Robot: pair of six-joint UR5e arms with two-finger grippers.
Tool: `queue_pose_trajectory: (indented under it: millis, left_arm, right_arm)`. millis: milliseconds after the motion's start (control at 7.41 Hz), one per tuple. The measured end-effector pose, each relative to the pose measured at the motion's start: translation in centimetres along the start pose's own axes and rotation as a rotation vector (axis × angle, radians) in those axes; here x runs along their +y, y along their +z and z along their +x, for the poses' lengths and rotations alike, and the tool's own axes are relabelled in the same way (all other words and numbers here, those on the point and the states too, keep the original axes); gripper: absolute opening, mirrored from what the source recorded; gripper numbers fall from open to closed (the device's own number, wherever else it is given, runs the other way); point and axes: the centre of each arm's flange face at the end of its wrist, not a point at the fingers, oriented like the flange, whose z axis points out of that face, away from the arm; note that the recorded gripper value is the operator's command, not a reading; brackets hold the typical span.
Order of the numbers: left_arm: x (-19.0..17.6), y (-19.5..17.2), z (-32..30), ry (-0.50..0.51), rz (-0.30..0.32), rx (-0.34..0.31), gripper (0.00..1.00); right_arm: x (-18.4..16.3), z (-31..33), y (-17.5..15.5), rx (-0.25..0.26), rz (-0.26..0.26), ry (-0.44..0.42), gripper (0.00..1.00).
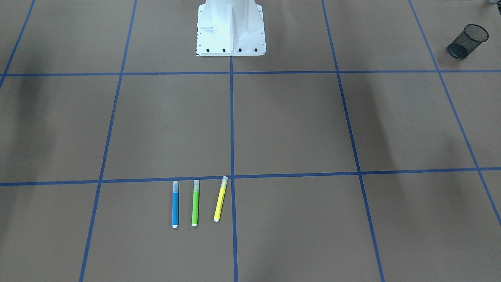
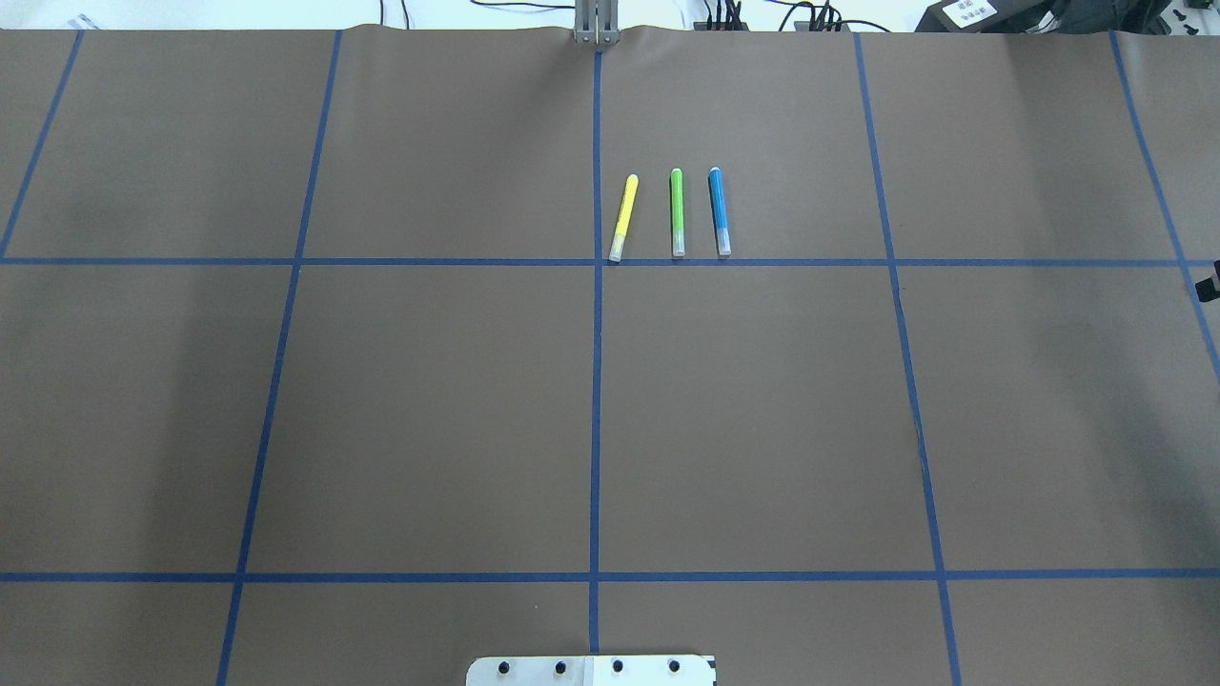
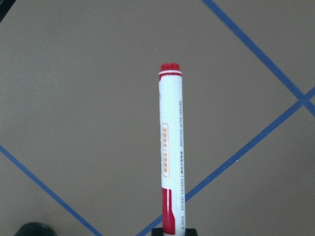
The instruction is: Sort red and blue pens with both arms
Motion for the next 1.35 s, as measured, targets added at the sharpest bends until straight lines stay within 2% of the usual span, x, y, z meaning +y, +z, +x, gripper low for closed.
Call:
queue_pose_trajectory:
  millis: [270,405,810,1350]
  left_arm:
    - [1.8,4.3,-7.0,-0.072,-0.095,0.057,0.00]
    - [3.1,5.1,-9.4,-0.113,-0.122,0.076,0.00]
    - [6.6,4.6,-12.8,-0.219,-0.235,0.099,0.00]
    - [9.2,4.2,-14.9,-0.347,-0.372,0.102,0.00]
  right_arm:
    - [-0.1,-0.7,0.5,-0.002,-0.010,0.025,1.00]
    - [0.0,-1.2,0.9,-0.002,-0.018,0.042,1.00]
    - [-0.3,-1.9,1.3,0.006,-0.021,0.055,1.00]
    - [-0.4,-1.9,1.9,0.019,-0.026,0.077,0.99]
